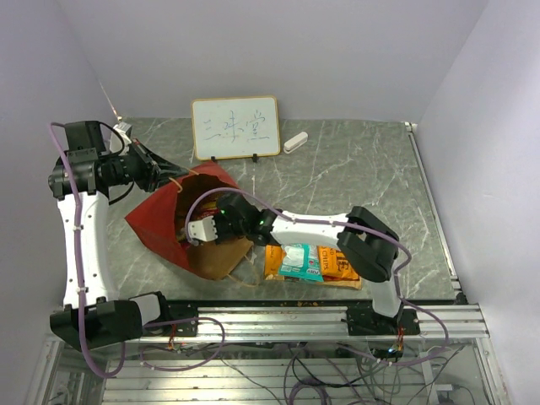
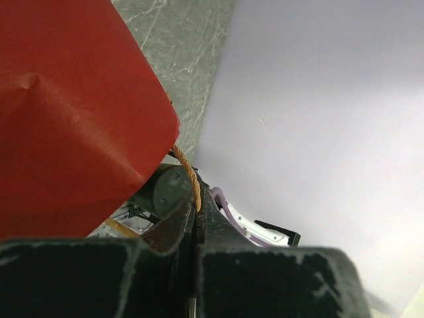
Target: Take the snacks out of the paper bag
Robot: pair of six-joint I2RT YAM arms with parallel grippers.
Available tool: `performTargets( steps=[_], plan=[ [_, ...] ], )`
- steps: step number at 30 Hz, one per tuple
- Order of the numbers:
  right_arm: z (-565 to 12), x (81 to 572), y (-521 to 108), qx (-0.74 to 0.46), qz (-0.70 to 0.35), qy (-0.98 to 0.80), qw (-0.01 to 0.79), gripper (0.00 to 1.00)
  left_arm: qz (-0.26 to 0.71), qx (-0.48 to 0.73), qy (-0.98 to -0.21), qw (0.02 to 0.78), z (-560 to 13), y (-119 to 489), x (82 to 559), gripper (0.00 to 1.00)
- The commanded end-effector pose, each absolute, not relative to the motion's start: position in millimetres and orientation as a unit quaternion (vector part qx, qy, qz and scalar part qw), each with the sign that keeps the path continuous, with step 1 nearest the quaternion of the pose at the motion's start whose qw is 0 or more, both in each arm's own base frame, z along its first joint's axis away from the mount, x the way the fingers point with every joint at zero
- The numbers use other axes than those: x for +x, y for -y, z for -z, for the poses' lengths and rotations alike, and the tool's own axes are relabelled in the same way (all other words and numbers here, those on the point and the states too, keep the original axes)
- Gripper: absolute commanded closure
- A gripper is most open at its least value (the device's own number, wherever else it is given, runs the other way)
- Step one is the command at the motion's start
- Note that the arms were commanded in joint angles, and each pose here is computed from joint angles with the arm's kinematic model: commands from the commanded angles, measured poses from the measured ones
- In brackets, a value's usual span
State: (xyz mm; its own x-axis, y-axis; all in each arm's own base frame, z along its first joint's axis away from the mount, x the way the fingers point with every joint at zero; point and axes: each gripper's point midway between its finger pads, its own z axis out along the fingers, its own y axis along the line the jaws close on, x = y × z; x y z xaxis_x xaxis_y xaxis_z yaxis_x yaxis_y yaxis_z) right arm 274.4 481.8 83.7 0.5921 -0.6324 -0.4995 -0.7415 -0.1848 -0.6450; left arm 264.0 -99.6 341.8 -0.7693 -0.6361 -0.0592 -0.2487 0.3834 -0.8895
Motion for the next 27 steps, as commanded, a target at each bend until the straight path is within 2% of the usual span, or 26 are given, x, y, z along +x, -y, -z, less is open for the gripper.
performTargets(
  steps=[1,4,18,27],
  plan=[
    [-138,259,-480,-0.762,-0.099,-0.446,0.459,1.0,0.492,-0.262,-0.794,0.241,-367,95,272,0.93],
    [-151,249,-471,-0.752,-0.122,-0.465,0.451,1.0,0.491,-0.264,-0.792,0.249,-371,93,278,0.93],
    [-252,220,-448,-0.642,-0.237,-0.51,0.522,1.0,0.502,-0.276,-0.777,0.261,-372,92,288,0.93],
    [-318,202,-398,-0.54,-0.278,-0.584,0.539,1.0,0.501,-0.275,-0.777,0.265,-373,91,288,0.93]
  ],
)
